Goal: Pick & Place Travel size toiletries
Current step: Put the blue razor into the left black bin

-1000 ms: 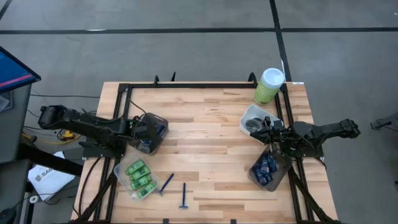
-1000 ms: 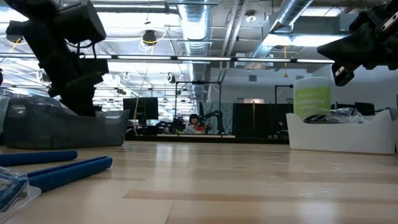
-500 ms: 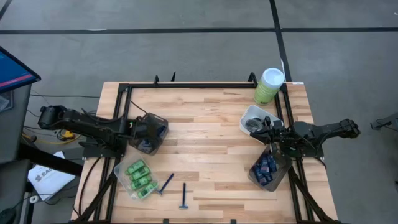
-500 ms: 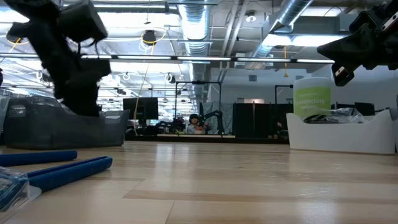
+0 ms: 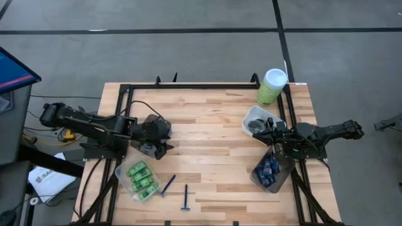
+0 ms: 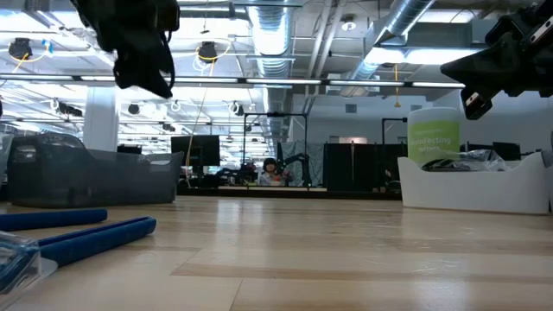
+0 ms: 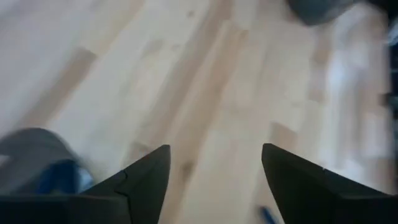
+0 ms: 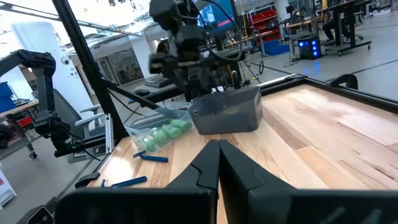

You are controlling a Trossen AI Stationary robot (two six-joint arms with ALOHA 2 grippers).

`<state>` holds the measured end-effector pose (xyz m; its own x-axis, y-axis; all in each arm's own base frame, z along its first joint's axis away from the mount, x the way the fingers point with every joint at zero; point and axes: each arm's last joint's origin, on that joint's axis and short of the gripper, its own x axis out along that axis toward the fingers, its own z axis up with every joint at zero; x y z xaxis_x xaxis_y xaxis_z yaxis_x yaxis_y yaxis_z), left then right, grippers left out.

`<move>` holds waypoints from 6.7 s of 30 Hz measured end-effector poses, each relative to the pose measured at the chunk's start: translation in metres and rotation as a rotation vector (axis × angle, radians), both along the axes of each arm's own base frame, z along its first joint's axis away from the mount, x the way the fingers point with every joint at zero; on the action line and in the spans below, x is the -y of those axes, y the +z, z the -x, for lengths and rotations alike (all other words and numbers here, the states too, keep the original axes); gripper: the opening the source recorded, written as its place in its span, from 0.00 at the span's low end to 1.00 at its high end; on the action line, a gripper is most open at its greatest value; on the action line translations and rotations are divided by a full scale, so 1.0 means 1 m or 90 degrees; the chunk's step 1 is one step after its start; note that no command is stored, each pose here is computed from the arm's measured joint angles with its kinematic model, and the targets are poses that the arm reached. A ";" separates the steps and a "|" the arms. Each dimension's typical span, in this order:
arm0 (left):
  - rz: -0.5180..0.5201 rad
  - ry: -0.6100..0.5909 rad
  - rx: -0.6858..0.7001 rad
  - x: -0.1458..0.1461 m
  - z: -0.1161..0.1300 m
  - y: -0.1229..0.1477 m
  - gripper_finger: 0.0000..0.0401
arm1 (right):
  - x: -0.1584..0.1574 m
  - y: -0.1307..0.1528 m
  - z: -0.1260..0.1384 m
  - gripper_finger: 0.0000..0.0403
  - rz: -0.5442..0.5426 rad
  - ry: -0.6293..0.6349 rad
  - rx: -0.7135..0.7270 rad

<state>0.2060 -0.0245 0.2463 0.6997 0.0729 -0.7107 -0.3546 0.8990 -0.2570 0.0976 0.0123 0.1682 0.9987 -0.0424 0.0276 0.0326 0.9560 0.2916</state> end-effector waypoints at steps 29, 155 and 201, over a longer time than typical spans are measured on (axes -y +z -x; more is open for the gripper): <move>0.076 0.044 -0.299 0.116 -0.068 -0.046 0.42 | 0.000 0.000 0.000 0.00 0.000 0.000 0.000; -0.148 -0.481 0.198 0.105 -0.069 0.004 0.68 | 0.000 0.000 0.000 0.00 0.000 0.000 0.000; -0.173 -0.930 0.175 0.158 -0.107 -0.156 0.39 | 0.000 0.000 0.000 0.00 0.000 -0.001 0.000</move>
<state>0.3135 -0.1823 0.0907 0.3760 -0.6804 -0.6290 0.8970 0.4376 0.0628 0.0975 0.0122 0.1682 0.9987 -0.0435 0.0276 0.0336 0.9561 0.2912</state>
